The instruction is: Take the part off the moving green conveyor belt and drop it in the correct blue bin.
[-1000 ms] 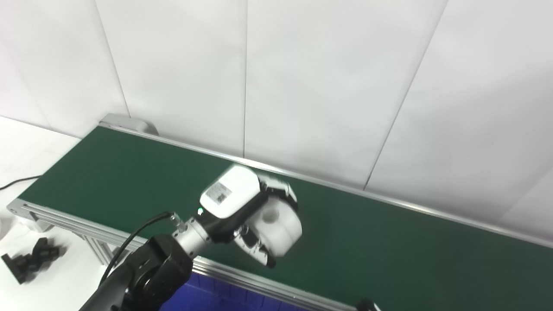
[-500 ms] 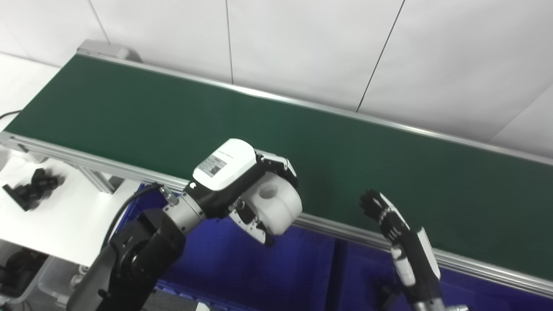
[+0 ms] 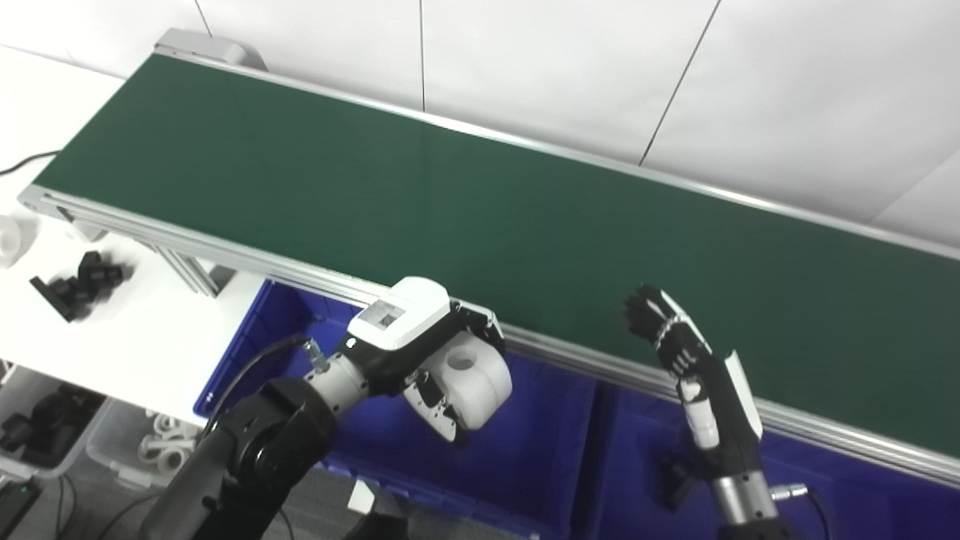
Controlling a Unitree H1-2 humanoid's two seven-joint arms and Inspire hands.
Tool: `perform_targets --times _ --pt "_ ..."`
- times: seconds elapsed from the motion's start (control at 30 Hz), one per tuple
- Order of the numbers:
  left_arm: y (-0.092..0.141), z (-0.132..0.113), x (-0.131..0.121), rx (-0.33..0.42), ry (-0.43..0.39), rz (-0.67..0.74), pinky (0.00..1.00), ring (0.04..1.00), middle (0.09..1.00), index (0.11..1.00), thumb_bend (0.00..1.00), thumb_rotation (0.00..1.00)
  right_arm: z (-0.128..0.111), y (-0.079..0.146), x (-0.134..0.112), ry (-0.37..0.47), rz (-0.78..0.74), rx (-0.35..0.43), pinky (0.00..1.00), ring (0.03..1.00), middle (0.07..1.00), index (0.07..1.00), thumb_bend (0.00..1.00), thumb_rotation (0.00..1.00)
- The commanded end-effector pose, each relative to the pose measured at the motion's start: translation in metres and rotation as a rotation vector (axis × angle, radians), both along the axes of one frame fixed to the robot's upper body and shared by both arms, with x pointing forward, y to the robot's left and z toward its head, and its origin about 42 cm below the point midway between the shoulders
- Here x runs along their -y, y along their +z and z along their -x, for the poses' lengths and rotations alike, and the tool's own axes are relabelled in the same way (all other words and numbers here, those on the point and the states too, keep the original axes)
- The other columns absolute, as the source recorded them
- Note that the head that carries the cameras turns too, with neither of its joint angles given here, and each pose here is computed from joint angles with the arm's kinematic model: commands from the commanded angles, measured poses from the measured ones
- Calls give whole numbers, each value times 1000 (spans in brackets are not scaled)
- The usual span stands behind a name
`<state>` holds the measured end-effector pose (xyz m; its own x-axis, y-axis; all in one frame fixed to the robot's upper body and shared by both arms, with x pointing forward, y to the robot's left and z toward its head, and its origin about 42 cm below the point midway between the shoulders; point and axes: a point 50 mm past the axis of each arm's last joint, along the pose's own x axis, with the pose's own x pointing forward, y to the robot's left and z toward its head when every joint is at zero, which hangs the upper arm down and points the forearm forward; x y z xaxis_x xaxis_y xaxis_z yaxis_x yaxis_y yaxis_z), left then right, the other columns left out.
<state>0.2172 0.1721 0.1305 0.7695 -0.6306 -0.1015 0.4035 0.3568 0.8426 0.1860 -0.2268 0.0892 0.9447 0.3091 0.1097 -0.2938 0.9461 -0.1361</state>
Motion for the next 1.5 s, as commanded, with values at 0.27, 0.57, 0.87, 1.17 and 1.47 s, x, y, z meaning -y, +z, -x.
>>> perform_targets --times 0.27,0.57,0.87,1.17,1.47 --pt "-7 -12 7 54 16 -47 354 412 463 510 519 0 -3 9 -5 4 -9 49 841 856 854 894 827 997" --pt "-3 -8 7 83 33 -170 673 755 781 693 859 223 -1 9 -6 -1 -2 48 836 855 852 890 840 1000" --pt "4 -3 9 98 12 -174 768 839 872 813 989 376 1 9 -4 0 0 47 837 852 853 888 825 1000" --pt "7 -1 9 103 -1 -147 767 837 872 823 996 399 1 8 -5 5 5 43 834 851 853 889 828 1000" --pt "43 17 20 135 5 124 727 811 856 814 922 485 4 4 -13 10 8 41 826 850 862 896 831 1000"
